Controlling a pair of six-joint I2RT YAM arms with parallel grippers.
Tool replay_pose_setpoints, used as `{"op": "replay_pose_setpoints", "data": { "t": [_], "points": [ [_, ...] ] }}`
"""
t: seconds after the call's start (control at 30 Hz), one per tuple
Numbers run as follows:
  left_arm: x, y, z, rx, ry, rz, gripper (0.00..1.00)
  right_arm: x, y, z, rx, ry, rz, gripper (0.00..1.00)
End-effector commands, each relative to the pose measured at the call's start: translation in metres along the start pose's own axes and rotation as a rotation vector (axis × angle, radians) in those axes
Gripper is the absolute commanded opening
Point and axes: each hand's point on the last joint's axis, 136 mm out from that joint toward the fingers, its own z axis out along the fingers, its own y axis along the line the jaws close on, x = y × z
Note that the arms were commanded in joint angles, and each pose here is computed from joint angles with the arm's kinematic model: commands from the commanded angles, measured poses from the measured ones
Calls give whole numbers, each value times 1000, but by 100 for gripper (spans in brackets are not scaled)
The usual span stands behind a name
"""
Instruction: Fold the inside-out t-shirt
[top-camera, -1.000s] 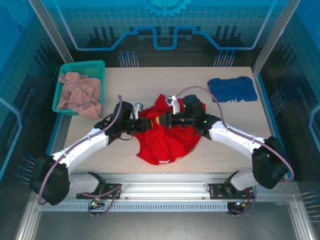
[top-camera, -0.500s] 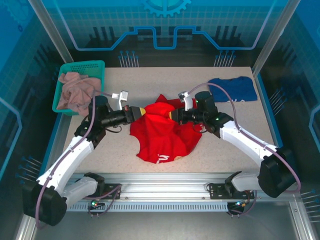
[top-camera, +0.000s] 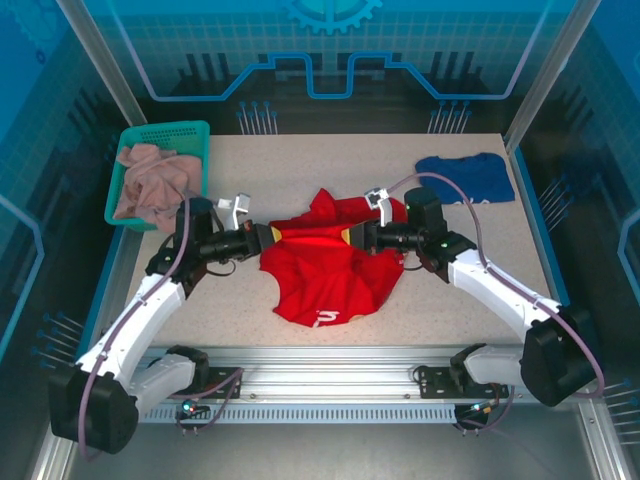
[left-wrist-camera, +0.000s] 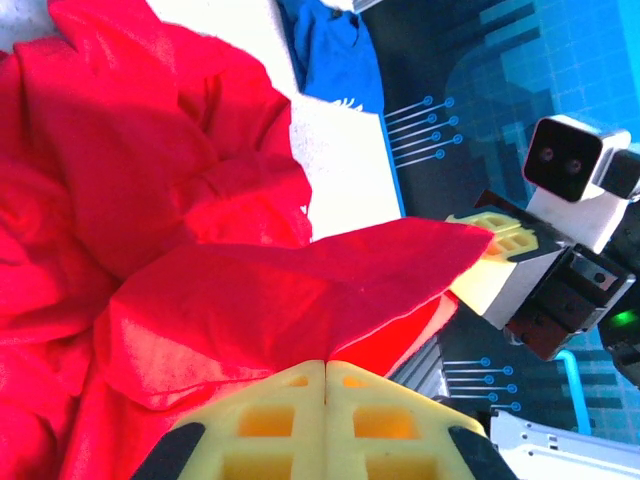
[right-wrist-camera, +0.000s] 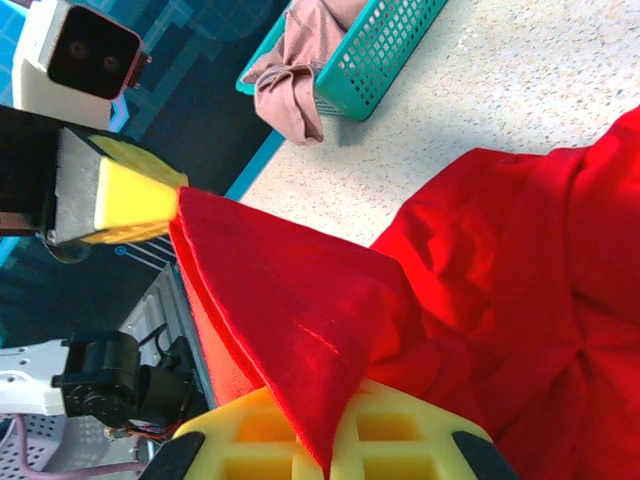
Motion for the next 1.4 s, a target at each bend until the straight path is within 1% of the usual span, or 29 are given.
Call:
{"op": "replay_pose_setpoints", "data": {
  "t": [0.0,0.07,0.13,0.2,0.27,0.4,0.47,0.6,0.77,0.8,0.83,0.93,1.0,1.07,1.13,1.23,1.3,1.37],
  "points": [
    [9,-1,5,-6,31,50,0,2,1,5,-29,11,19,5],
    [6,0,5,-27,22,49,0,6,-5,7,6,32,28,6],
    [2,6,3,-75,2,53,0,13,-17,6,90,65,26,8],
    [0,9,0,-105,-11,64,0,10,-19,3,150,74,-11,9],
    [-1,10,-3,-124,-20,71,0,11,-19,1,175,83,-22,13],
    [1,20,-3,-162,-20,60,0,14,-23,3,196,105,-7,28],
    [3,23,-1,-169,-13,51,0,15,-26,6,200,122,2,34],
    [4,22,0,-158,-7,37,0,23,-34,10,234,153,-18,40],
    [2,22,-4,-183,-15,66,0,36,-39,17,331,209,-159,47],
    [2,21,-5,-181,-14,72,0,39,-38,21,332,219,-188,51],
    [3,21,-5,-178,-12,72,0,40,-33,27,309,226,-221,60],
    [3,19,-5,-171,-9,73,0,40,-17,40,264,231,-342,75],
    [4,18,-5,-169,-6,80,0,37,-9,46,284,238,-466,80],
    [5,18,-5,-170,1,79,0,33,0,54,287,240,-594,83],
    [6,17,-4,-164,7,81,0,29,7,65,256,250,-654,83],
    [6,16,-4,-163,7,84,0,26,7,75,245,274,-662,80],
    [5,16,-3,-163,4,87,0,26,0,74,283,302,-653,76],
    [4,14,-2,-157,2,85,0,27,-9,68,352,316,-612,72]
  ]
}}
